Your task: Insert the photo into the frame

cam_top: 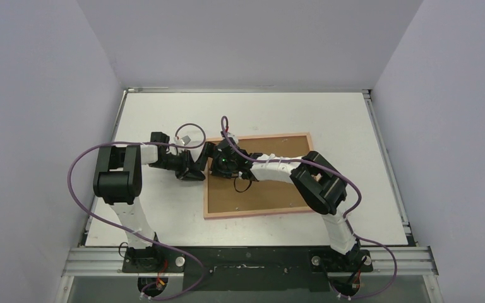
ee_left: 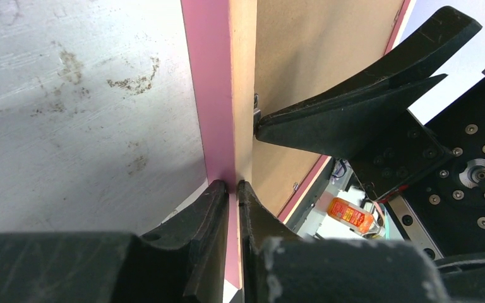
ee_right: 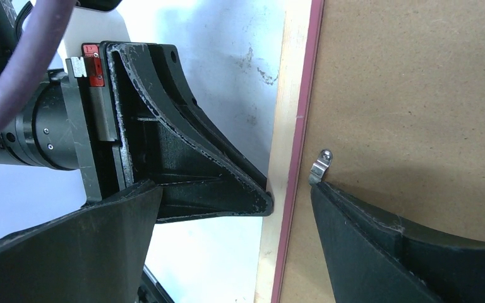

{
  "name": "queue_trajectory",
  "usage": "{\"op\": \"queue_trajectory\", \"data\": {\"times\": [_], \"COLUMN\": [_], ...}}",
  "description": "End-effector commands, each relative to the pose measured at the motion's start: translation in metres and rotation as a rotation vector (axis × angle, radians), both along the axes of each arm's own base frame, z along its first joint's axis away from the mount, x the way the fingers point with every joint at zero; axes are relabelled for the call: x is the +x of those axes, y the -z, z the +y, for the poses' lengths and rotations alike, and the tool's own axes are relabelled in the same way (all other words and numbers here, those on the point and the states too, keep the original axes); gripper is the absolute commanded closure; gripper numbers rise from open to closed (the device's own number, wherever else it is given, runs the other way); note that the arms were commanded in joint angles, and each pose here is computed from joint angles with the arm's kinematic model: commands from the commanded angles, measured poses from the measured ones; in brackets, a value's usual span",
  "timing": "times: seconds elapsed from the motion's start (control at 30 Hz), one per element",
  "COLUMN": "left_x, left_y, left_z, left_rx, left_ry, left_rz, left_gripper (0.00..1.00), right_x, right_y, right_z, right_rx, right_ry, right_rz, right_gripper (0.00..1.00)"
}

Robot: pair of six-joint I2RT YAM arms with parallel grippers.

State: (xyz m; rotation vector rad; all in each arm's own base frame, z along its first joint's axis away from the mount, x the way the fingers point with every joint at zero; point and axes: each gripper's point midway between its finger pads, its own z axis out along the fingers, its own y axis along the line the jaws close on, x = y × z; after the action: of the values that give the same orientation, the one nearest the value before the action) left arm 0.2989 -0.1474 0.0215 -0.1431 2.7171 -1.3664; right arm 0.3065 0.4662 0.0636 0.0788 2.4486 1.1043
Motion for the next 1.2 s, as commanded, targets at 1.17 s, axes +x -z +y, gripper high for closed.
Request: {"op": "queue_trajectory", "data": {"times": [1.17], "left_x": [0.001], "left_y": [0.022], "left_z": [0.010], "left_rx": [0.090], "left_ry": [0.001], "left_rz": [-0.006], "left_gripper": [0.94], "right_x": [-0.019], "right_y": [-0.052], "right_z": [-0.002], "right_rx": [0.209], "right_ry": [-0.120], "right_rz": [-0.183], "right_gripper": [0.06]}}
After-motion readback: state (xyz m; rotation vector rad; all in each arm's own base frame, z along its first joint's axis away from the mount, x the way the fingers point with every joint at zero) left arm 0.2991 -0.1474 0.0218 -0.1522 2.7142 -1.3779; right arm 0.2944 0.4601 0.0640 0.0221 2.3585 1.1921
